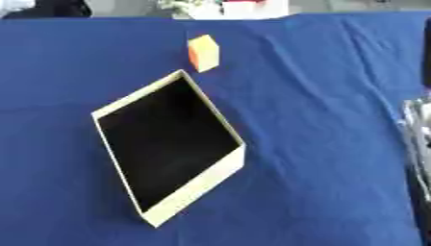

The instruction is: Pick up objects on the table and place them in the box.

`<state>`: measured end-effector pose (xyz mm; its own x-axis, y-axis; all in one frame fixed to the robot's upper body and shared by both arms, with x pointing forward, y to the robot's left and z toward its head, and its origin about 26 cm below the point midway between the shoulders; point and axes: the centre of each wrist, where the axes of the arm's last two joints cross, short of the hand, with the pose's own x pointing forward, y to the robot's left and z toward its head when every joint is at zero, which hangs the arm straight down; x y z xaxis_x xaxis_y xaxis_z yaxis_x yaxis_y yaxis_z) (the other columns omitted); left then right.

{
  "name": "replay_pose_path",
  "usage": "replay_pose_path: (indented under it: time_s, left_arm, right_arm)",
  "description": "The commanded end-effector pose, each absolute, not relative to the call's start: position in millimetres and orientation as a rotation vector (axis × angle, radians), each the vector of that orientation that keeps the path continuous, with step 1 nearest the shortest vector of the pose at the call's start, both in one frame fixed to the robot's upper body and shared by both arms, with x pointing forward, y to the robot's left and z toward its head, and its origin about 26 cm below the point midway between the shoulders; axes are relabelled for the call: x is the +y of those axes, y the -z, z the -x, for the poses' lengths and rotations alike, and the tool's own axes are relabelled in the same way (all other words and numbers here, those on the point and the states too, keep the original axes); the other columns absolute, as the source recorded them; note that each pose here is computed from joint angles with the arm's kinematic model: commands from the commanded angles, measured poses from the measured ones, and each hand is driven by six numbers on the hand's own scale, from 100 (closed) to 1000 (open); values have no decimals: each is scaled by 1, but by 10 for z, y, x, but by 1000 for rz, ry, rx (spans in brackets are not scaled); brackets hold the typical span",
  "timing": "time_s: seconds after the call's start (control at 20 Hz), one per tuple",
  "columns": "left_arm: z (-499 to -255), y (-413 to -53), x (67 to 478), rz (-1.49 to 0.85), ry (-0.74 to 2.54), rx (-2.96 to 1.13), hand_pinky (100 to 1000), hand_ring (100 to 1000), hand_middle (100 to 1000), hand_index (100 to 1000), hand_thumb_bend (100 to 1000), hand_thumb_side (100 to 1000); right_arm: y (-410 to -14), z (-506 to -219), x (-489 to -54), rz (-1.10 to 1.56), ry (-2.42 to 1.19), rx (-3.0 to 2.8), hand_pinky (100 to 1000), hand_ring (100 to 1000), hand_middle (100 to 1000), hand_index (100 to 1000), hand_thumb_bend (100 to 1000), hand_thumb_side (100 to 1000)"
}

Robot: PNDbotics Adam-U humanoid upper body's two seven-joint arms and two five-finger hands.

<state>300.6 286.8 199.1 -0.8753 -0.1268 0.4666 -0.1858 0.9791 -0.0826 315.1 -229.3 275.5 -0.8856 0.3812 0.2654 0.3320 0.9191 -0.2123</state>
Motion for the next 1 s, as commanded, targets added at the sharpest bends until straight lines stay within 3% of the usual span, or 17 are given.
replay_pose_path:
  time_s: [0.05, 0.4, 0.45, 0.5, 1.0]
  left_arm:
    - [-2977, -2048, 2886, -231, -172, -2672, 388, 509, 518, 662, 114, 658]
    - [-2970, -2040, 2901, -243, -157, -2665, 387, 509, 518, 662, 114, 659]
    - [-2967, -2035, 2906, -246, -153, -2662, 387, 509, 518, 662, 114, 659]
    - [-2965, -2030, 2910, -249, -149, -2658, 387, 508, 518, 662, 114, 659]
    - [-2963, -2015, 2892, -231, -128, -2646, 386, 508, 518, 662, 112, 660]
  right_arm:
    - [-2815, -3111, -2301, 546, -239, -2800, 781, 773, 610, 739, 100, 913]
    - [-3080, -3086, -2330, 702, -447, -2789, 807, 811, 651, 766, 100, 921]
    - [-3138, -3095, -2324, 740, -502, -2776, 810, 816, 654, 770, 100, 888]
    - [-3190, -3118, -2318, 778, -557, -2757, 816, 824, 673, 776, 100, 929]
    - [-3724, -3461, -2418, 1170, -917, -2424, 837, 857, 726, 798, 100, 966]
